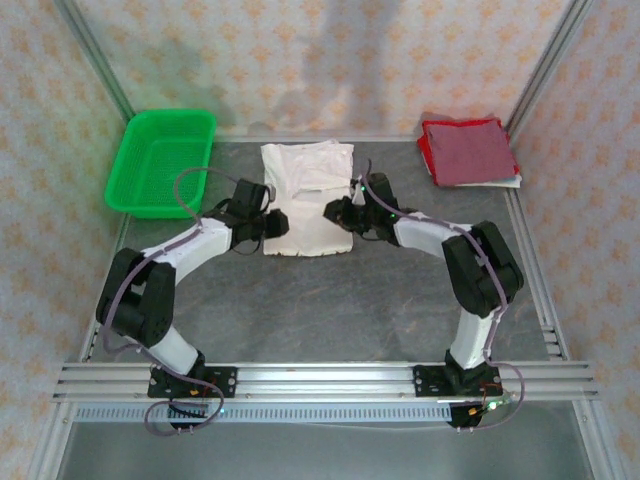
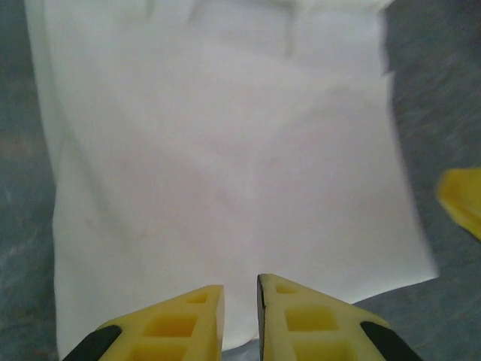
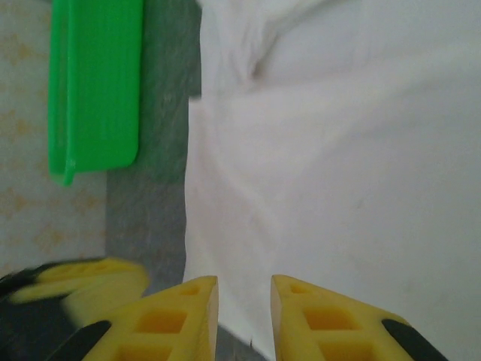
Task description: Fold and stack the t-shirts
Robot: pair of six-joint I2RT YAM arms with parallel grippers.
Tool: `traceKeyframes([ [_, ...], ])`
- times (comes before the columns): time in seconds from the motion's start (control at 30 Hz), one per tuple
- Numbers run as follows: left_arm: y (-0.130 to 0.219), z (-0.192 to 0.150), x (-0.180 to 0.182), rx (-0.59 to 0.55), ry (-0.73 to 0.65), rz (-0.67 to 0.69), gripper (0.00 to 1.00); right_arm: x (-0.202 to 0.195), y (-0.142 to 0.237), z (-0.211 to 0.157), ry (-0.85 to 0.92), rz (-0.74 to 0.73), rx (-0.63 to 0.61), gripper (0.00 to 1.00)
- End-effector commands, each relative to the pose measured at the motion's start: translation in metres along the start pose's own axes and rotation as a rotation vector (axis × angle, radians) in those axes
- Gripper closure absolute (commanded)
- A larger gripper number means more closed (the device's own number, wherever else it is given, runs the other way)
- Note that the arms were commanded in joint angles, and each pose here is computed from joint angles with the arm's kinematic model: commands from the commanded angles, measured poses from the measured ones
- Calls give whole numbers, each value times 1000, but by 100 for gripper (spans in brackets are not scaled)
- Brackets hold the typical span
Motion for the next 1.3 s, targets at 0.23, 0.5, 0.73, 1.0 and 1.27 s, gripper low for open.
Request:
traceKeyframes([
  [0.23, -31, -55, 76, 88, 97, 183, 84, -73, -15, -68, -108, -132, 100, 79],
  [0.5, 0, -45, 71, 28, 100, 193, 83, -47, 1, -54, -86, -90, 75, 77],
  [0.73, 18, -29, 60, 4, 179, 135, 74, -29, 30, -30, -59, -88, -24, 67],
  [1.0, -6, -41, 62, 83, 196, 147, 67, -32, 28, -28, -59, -86, -27, 66],
  [1.27, -20, -42, 56, 92, 162, 139, 63, -32, 26, -29, -58, -81, -23, 66],
])
Point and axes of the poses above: each hand's point on the last joint's axis, 136 mm out from that joint toward the fingers, its own y axis back along the fingers, its own x axis along the line the jaws close on, z = x × y, the point moved 1 cm from there along y, back along the fingers, and after that the axes turned 12 degrees about y, right-handed, at the moved point
